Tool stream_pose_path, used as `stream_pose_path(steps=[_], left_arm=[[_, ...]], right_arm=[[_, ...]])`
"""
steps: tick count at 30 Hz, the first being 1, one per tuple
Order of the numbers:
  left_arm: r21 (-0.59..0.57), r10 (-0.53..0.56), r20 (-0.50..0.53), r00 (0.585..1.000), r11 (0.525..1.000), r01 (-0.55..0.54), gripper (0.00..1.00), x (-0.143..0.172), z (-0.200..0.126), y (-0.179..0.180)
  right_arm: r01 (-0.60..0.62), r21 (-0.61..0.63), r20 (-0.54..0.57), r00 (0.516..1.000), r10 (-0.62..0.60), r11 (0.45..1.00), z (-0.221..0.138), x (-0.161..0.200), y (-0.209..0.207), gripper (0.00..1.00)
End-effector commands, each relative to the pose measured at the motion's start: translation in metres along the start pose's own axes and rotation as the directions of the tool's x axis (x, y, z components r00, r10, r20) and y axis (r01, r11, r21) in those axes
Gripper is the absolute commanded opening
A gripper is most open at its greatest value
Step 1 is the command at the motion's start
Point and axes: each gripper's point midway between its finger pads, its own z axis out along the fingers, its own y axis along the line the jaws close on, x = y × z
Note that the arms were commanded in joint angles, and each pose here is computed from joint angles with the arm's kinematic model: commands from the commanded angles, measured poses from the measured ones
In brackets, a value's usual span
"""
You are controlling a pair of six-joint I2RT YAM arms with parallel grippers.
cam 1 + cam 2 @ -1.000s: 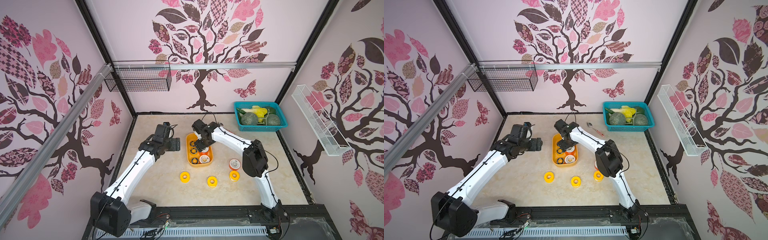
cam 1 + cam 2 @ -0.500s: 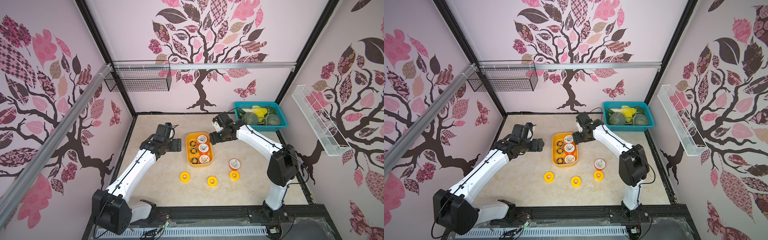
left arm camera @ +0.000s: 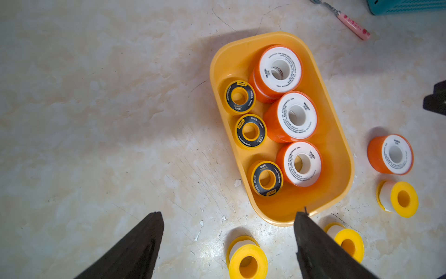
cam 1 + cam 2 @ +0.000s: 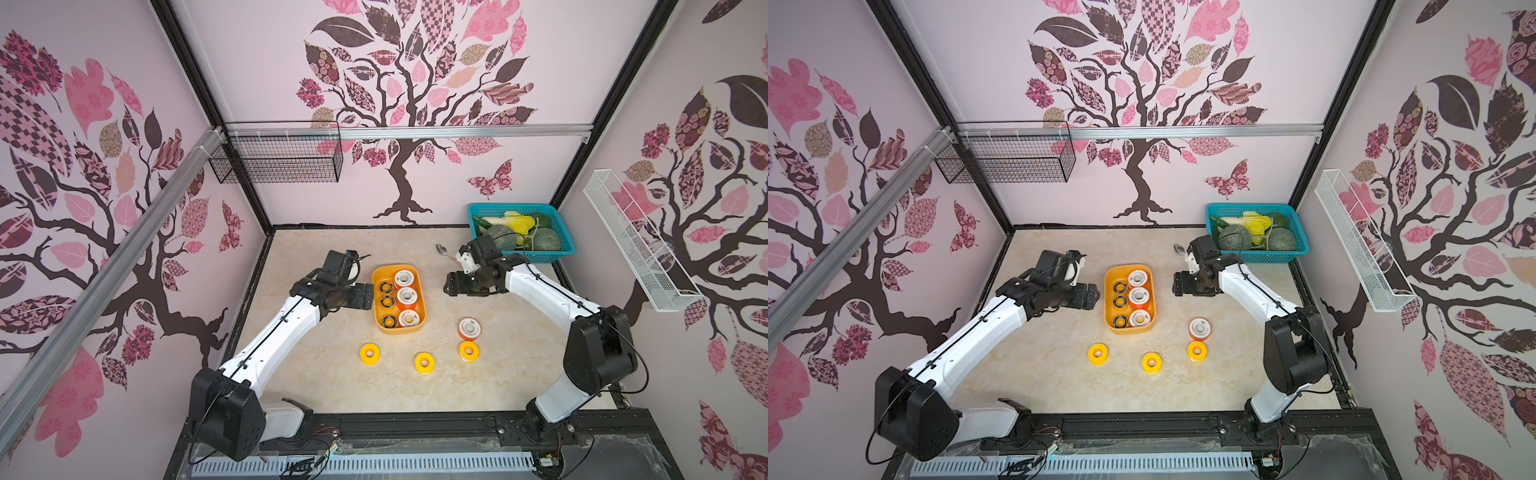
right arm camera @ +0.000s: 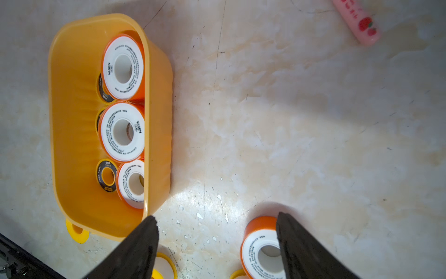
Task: Put the sealing tape into the storage box
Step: Pick up the sealing tape at the center of the board.
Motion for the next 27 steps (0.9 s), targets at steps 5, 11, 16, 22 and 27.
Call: stream_pose_path(steps=[5,11,16,22,27], left_arm=[[0.026,0.040,0.004,0.999,0.999,-0.041,0.90,-0.003,-0.004,-0.016],[0.114,0.050,0.008,0.999,0.992,-0.050,0.90,0.001,-0.006,-0.039],[0.137,0.139,0.016,0.990,0.981,-0.140,0.90,0.006,-0.002,-0.072],[0.168,0.206,0.013,0.979,0.964,-0.205,0.90,0.006,0.014,-0.117],[0.208,0.265,0.024,0.964,0.942,-0.264,0.92,0.008,0.032,-0.167]], right_arm=[[-0.034,0.005,0.042,0.999,0.034,0.999,-0.012,0.002,-0.010,0.81],[-0.128,0.035,0.066,0.990,0.126,0.991,-0.020,0.009,-0.038,0.81],[-0.226,0.005,0.066,0.972,0.226,0.974,-0.024,0.015,-0.060,0.81],[-0.270,0.023,0.081,0.960,0.267,0.963,-0.025,0.018,-0.072,0.81],[-0.311,0.015,0.090,0.947,0.309,0.950,-0.023,0.015,-0.078,0.81]])
